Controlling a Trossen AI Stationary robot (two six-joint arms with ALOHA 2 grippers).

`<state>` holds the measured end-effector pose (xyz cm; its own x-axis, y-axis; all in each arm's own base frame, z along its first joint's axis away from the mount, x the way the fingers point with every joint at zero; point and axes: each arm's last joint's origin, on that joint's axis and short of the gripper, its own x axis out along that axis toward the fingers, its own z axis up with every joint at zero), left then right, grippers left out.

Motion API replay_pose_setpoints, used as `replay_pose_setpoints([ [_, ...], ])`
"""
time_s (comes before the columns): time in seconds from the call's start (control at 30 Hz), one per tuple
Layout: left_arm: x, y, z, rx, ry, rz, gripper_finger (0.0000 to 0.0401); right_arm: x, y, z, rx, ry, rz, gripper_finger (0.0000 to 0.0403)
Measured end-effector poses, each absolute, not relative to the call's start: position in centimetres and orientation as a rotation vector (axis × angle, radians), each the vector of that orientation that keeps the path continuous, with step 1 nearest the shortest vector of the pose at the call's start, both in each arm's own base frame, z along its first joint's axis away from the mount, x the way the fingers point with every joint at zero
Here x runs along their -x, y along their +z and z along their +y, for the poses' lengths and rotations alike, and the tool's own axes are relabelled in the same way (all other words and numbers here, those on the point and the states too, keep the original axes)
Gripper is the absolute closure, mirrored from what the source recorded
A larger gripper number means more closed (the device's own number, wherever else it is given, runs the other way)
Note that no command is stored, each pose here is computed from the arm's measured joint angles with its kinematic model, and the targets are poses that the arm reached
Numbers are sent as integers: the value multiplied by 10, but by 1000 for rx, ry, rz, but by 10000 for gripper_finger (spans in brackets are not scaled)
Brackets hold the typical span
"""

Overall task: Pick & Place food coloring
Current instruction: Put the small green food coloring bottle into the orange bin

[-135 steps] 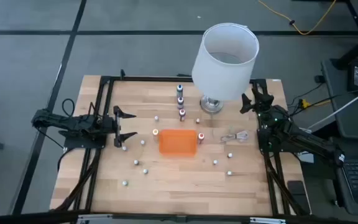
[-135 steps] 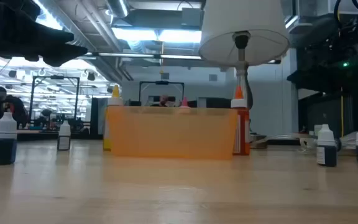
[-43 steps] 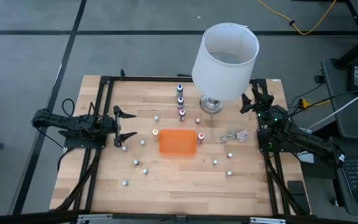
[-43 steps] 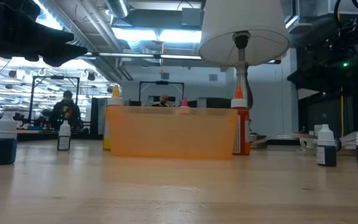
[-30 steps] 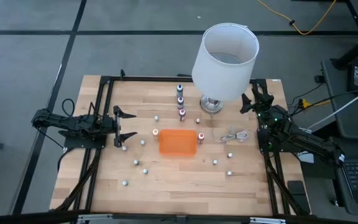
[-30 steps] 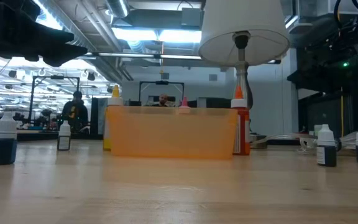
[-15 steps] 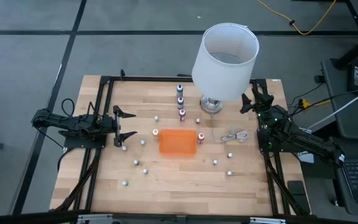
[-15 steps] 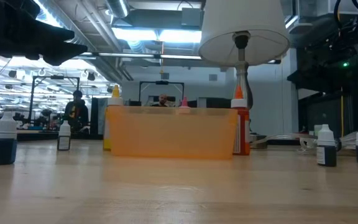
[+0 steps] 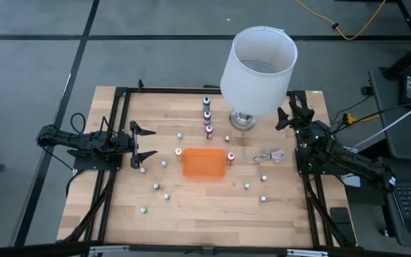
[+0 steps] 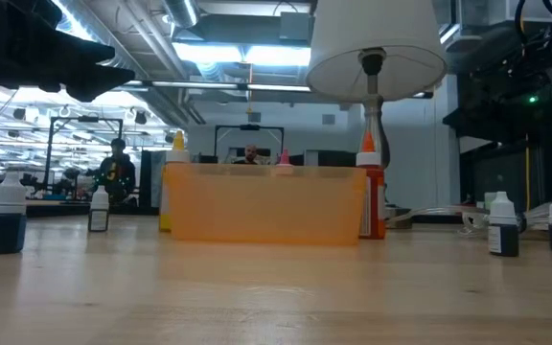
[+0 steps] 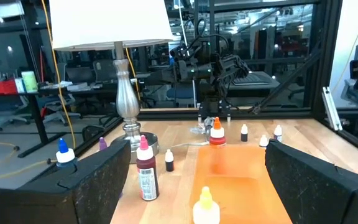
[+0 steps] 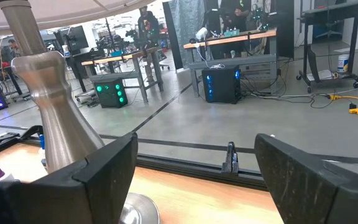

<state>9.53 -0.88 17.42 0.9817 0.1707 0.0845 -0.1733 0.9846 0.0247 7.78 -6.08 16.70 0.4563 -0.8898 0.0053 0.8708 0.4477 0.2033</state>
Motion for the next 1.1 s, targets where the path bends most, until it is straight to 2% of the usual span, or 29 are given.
replay_pose_setpoints([
  [0.5,-95,174,-9,100,167,-93,40,-78,167,-61,-181,-1093,-117,79],
  [0.83,-95,174,-9,-20,172,-83,40,-78,167,-61,-181,-1092,-117,79],
  [1.1,-95,174,-9,-24,171,-76,40,-78,167,-61,-181,-1093,-117,79],
])
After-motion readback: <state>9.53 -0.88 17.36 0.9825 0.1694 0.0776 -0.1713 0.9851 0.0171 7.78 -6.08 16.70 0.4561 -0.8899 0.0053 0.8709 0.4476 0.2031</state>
